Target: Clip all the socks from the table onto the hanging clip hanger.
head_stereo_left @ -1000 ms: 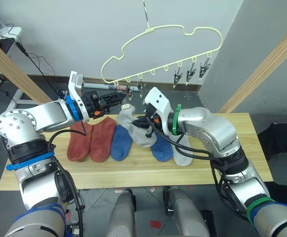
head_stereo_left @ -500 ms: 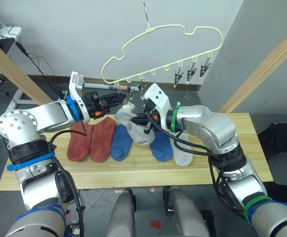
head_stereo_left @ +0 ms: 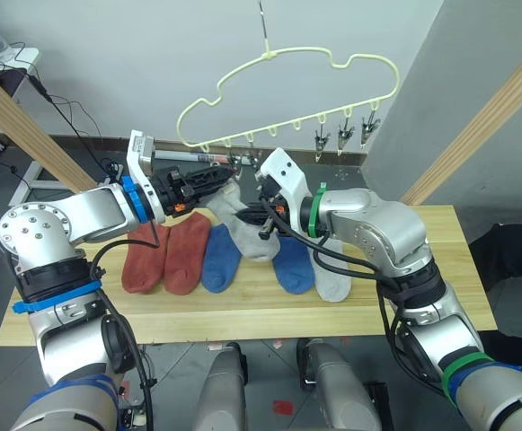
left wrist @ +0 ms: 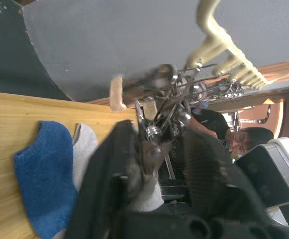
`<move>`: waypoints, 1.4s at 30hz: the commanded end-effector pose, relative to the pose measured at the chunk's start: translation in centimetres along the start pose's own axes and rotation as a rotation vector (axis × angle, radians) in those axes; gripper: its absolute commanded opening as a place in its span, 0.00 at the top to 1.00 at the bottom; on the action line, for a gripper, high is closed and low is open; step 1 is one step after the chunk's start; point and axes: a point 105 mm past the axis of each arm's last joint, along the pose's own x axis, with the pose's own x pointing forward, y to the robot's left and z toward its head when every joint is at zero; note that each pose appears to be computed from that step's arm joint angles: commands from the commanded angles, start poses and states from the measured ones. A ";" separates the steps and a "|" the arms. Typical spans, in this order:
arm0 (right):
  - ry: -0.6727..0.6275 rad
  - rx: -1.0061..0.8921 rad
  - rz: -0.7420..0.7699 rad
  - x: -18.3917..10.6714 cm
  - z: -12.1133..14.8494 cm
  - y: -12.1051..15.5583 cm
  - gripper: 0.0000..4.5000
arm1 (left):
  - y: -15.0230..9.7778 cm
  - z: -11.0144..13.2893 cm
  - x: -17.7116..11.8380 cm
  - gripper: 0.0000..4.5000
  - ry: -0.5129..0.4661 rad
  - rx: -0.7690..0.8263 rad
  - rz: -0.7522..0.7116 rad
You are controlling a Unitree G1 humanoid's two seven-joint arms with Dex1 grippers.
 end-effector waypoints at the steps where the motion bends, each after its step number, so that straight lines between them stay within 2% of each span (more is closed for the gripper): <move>1: -0.053 -0.019 0.004 -0.2 1.4 0.1 1.00 | -1.0 0.6 -0.6 0.34 -0.017 0.037 -0.033; 4: -0.073 -0.023 -0.018 0.0 1.3 -0.3 1.00 | -1.3 0.4 -1.1 0.17 -0.004 0.083 -0.032; 7: -0.096 -0.007 -0.048 0.2 1.2 -0.9 0.82 | -1.1 0.1 -1.6 0.00 0.011 0.207 0.053; 9: -0.100 0.000 -0.064 0.3 1.1 -1.2 0.69 | -1.0 0.0 -1.7 0.00 0.014 0.255 0.085; 13: -0.101 0.011 -0.077 -0.1 0.4 -1.5 0.37 | -1.1 -0.9 -2.2 0.00 0.014 0.452 0.142; 15: -0.107 0.021 -0.086 -0.9 -0.1 -1.7 0.21 | -0.1 -0.1 -2.4 0.00 -0.104 0.451 0.233; 17: -0.112 0.013 -0.122 -1.8 -0.4 -2.1 0.05 | 0.4 -0.3 -2.5 0.00 -0.131 0.540 0.307; 18: -0.124 0.010 -0.137 -2.2 -0.4 -2.3 0.01 | 0.1 -0.4 -2.4 0.00 -0.151 0.594 0.306; 22: -0.279 0.064 -0.087 -4.3 1.6 -1.1 0.01 | -1.0 -0.2 -1.9 0.00 -0.279 0.659 0.309; 25: -0.404 0.018 -0.047 -6.2 3.5 0.5 0.01 | -1.1 -0.4 -1.8 0.00 -0.334 0.812 0.367; 28: -0.429 -0.008 -0.036 -6.9 3.8 1.1 0.01 | -1.2 -0.6 -1.6 0.00 -0.360 0.873 0.366; 30: -0.433 -0.030 -0.042 -7.3 3.8 1.2 0.01 | -0.9 -0.4 -1.8 0.00 -0.416 0.873 0.369; 33: -0.446 -0.040 -0.085 -8.0 3.9 0.5 0.00 | -0.6 -1.2 -1.5 0.13 -0.432 0.929 0.377; 37: -0.448 -0.089 -0.103 -8.4 4.0 0.3 0.00 | -0.3 -1.6 -0.7 0.40 -0.462 0.953 0.407; 41: -0.443 -0.113 -0.083 -8.4 3.9 0.6 0.00 | 0.1 -1.2 -0.4 0.40 -0.504 0.941 0.436; 42: -0.448 -0.114 -0.078 -8.3 4.1 0.7 0.00 | 0.2 -1.1 -0.3 0.44 -0.517 0.934 0.437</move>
